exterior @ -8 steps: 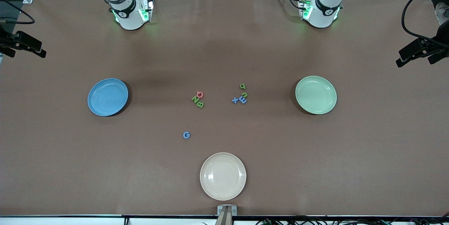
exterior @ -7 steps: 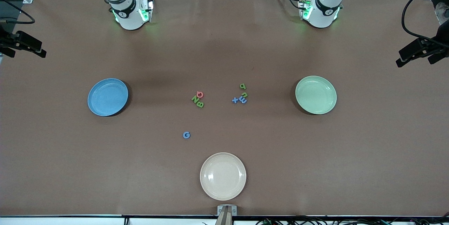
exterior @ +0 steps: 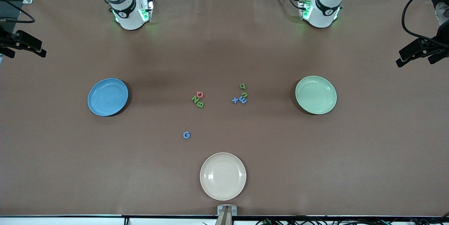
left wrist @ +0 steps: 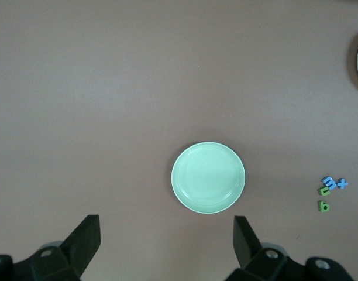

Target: Sort uppercase to blue plate, lowercase to green plate

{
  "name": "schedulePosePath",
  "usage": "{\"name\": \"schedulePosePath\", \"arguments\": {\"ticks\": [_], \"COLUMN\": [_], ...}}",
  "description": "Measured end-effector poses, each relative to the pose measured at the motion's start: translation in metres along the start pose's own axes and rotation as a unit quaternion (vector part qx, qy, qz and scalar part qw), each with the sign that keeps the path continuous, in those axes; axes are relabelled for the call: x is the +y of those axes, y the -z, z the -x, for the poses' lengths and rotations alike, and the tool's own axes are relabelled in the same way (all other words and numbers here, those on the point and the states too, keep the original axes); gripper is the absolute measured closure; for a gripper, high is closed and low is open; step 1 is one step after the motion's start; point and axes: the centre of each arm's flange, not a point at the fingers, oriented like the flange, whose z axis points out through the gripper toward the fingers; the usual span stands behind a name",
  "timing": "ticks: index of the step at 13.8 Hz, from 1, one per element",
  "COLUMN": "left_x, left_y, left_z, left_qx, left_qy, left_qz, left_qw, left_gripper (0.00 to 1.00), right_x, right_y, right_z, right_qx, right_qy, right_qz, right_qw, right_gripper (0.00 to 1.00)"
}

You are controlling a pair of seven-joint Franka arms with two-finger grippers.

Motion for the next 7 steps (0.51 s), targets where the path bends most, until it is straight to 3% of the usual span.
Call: {"name": "schedulePosePath", "arguments": {"ticks": [2,4,7], "left_x": [0.001,0.013,0.085], "left_y": [-0.007,-0.015,-0.048], "left_z": [0.004,0.007,0.008], "left_qx": [-0.027,-0.047,-0.086], "left_qy": [0.0,-0.007,-0.032], "left_qz": [0.002,0.028,0.05], "left_qw": [1.0,0.998,0.995], "left_gripper": [0.0,0.0,0.0], "right_x": [0.0,0.0,0.0], "right_y": [0.0,0.0,0.0], "right_z": [0.0,0.0,0.0], "right_qx": [0.0,-0.001,-0.001], "right_qy": [0.0,0.0,-0.001], "right_qz": [0.0,0.0,-0.001], "right_qw": [1.0,1.0,1.0], "right_gripper": [0.0,0.0,0.0]}}
